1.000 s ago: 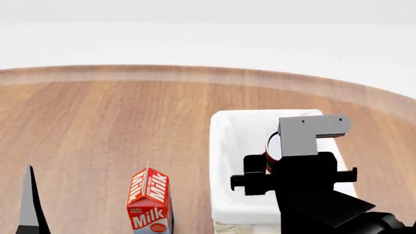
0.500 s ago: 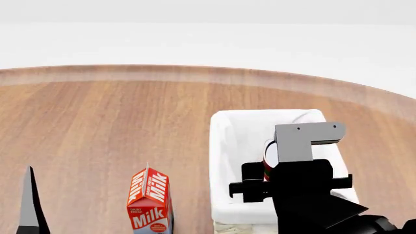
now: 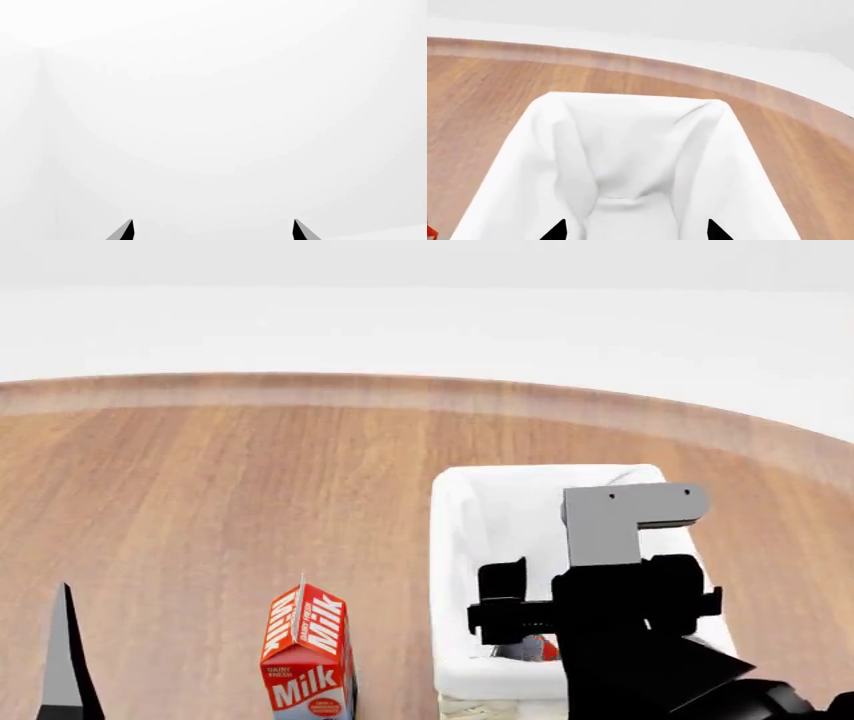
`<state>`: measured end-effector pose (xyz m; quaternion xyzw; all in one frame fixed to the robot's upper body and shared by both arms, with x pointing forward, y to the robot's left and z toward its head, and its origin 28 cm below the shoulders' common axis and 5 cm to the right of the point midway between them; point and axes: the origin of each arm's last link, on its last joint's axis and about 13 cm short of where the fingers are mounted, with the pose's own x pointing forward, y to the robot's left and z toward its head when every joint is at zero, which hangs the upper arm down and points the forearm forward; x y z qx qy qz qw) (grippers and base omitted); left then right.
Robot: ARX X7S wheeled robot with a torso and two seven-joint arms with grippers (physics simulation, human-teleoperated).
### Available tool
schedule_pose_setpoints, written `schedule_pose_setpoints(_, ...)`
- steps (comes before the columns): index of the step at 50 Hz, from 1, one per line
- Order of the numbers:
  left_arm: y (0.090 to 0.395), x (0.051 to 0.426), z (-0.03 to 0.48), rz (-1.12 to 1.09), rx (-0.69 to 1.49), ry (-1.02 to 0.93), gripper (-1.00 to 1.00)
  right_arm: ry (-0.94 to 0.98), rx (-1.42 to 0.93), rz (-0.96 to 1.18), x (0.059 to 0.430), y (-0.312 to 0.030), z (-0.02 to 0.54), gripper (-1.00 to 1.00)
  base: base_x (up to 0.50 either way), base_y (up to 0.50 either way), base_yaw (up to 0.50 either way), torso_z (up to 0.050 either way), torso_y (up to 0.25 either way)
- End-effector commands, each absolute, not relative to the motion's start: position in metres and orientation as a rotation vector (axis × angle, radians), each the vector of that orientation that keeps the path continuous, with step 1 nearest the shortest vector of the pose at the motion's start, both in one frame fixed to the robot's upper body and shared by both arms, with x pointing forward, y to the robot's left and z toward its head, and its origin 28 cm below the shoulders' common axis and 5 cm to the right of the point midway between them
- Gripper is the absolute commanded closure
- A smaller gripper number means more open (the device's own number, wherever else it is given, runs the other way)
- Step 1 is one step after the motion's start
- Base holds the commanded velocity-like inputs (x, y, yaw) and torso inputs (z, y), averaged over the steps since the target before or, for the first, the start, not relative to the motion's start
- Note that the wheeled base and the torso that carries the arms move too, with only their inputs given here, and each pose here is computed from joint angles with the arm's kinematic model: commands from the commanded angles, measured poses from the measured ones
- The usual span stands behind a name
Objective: Pick up the alphabet soup and the tomato sauce, and put them in the basket.
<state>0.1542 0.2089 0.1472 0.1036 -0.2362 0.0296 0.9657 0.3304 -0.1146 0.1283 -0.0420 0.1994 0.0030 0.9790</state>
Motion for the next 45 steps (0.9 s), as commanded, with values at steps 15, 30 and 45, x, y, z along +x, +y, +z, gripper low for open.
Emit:
schedule_pose_setpoints(15,0.208,0.155,0.146,0.058,0.207,-0.476,-1.00,-0.071,-0.049,-0.045,0.334,-0.114,0.151,-1.00,0.00,0.00,0.00,0.000,0.000)
schedule_pose_setpoints(30,0.208,0.154,0.148,0.059,0.209,-0.480,-1.00,-0.417,0.038,-0.065,0.326,-0.114,0.176,-1.00,0.00,0.00,0.00,0.000,0.000)
schedule_pose_setpoints(45,0.208,0.155,0.145,0.058,0.208,-0.472,-1.00,-0.750,0.198,-0.055,0.286,-0.111,0.219,-1.00,0.00,0.00,0.00,0.000,0.000)
